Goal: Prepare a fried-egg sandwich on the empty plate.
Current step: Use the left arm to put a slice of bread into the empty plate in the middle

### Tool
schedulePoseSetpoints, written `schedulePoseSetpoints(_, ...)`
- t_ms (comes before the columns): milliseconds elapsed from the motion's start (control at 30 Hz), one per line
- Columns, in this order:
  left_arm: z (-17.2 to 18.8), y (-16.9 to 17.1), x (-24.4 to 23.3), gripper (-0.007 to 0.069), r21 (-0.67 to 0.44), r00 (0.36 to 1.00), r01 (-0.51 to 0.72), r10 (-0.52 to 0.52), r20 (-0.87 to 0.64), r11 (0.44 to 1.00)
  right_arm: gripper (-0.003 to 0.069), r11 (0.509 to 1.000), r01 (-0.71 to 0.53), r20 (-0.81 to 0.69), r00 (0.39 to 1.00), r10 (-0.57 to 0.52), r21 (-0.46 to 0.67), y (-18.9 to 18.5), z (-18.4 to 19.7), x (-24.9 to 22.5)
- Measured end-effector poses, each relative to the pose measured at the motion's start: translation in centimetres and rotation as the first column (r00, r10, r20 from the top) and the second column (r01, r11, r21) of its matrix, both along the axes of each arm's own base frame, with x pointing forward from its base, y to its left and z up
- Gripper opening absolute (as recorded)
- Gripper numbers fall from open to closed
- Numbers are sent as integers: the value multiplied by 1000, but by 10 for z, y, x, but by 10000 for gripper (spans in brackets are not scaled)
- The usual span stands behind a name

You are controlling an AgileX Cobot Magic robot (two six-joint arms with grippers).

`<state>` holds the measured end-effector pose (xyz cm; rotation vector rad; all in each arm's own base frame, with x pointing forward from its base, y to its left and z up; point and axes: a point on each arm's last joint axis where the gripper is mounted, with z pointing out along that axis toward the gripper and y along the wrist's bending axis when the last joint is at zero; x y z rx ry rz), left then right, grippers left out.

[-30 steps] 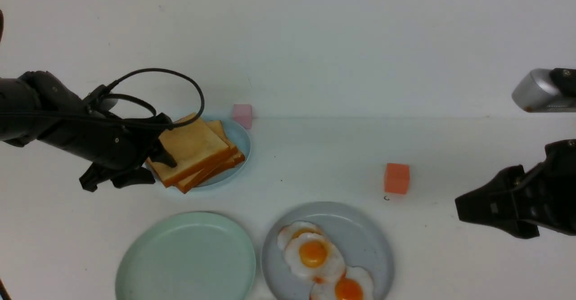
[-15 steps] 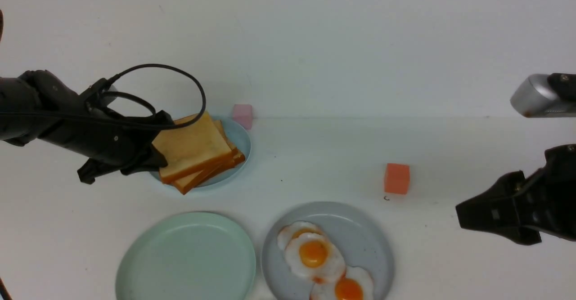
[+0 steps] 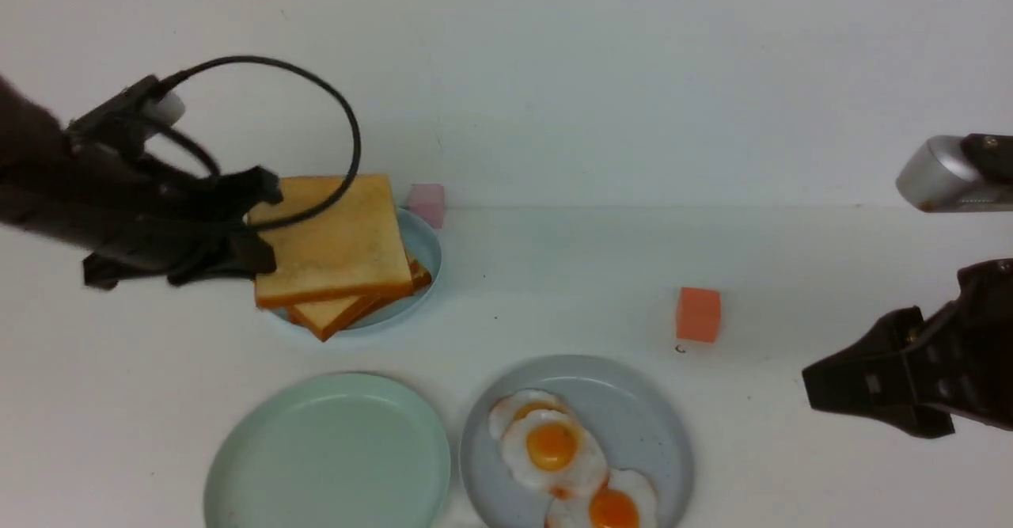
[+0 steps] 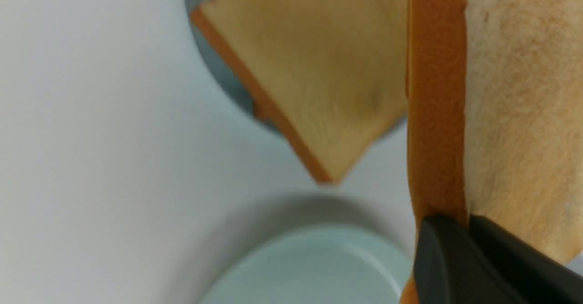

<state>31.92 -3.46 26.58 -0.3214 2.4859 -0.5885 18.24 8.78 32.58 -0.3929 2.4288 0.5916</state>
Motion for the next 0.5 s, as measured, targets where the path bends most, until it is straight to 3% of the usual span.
schedulePoseSetpoints(233,-48,-3,-79,6,-13,988,67,-68,-138,998,349,1000,-3,-6,1000,3,0,0,0,0)
schedulePoseSetpoints(500,-91,0,-87,7,-12,974,1,-3,-228,1000,349,1000,-1,-13,1000,1,3,1,-2,1)
